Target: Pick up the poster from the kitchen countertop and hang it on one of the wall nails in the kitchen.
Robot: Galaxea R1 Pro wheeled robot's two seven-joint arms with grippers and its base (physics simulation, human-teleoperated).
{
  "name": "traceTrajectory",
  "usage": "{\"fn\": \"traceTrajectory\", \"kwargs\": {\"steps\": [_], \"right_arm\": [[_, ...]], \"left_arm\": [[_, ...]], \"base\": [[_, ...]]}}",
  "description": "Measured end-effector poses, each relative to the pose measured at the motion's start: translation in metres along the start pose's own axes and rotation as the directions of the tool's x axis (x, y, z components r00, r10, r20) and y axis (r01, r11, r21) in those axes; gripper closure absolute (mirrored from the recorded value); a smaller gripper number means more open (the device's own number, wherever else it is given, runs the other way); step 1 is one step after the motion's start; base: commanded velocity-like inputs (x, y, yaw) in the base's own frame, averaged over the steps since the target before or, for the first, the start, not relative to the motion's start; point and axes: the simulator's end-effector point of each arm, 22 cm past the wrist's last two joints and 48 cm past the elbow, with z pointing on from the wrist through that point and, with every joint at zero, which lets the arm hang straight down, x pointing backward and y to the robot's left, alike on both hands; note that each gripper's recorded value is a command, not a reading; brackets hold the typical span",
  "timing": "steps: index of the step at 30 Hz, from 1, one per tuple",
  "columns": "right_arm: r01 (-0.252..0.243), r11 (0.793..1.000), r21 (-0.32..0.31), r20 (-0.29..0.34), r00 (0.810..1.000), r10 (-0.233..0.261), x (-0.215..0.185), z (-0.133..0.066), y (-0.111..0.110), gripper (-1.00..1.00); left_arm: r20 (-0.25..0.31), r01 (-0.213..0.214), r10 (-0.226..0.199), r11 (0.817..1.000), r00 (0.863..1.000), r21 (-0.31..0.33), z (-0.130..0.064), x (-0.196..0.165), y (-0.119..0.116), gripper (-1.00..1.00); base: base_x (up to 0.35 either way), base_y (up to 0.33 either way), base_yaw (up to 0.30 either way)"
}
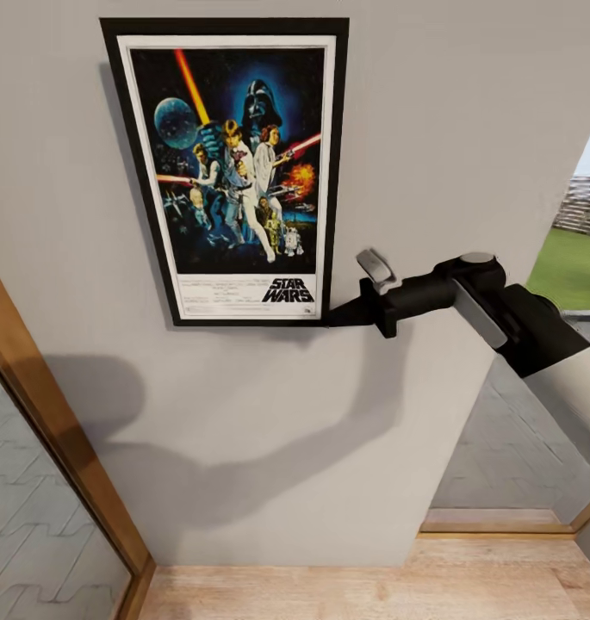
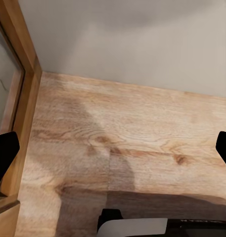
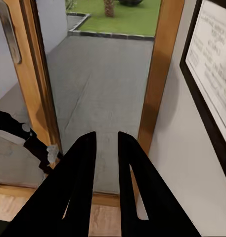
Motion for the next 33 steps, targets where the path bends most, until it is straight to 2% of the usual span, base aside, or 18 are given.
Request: {"fn": "traceTrajectory", "kwargs": {"steps": [15,16,19,23,24,33], "right_arm": [[-0.008,1.0,-0.003,-0.003,1.0,0.008,0.005,0.006,-0.007,1.0],[-0.008,1.0,-0.003,-0.003,1.0,0.008,0.005,0.005,-0.007,-1.0],[-0.032,0.999,0.009,0.031,0.999,0.032,-0.003,0.007,-0.013,-1.0],[-0.071,0.997,0.043,0.06,0.996,0.068,-0.006,0.0,-0.023,-1.0],[-0.199,0.968,0.156,0.08,0.979,0.188,-0.002,-0.014,-0.052,-1.0],[-0.205,0.966,0.16,0.081,0.978,0.194,-0.001,-0.014,-0.053,-1.0]], "left_arm": [[0.0,0.0,0.0,1.0,1.0,0.0,0.0,0.0,0.0,-1.0],[0.0,0.0,0.0,1.0,1.0,0.0,0.0,0.0,0.0,-1.0],[-0.001,-0.007,0.007,1.0,1.0,-0.007,-0.002,-0.001,0.007,-1.0],[-0.002,-0.01,0.01,1.0,1.0,-0.01,-0.003,-0.002,0.009,-1.0],[-0.002,-0.01,0.01,1.0,1.0,-0.01,-0.003,-0.002,0.009,-1.0],[-0.002,-0.012,0.012,1.0,1.0,-0.011,-0.003,-0.002,0.01,-1.0]], "base": [[0.0,0.0,0.0],[0.0,0.0,0.0],[0.0,0.0,0.0],[-0.003,0.0,0.0],[-0.096,0.0,0.0],[-0.191,0.0,0.0]]}}
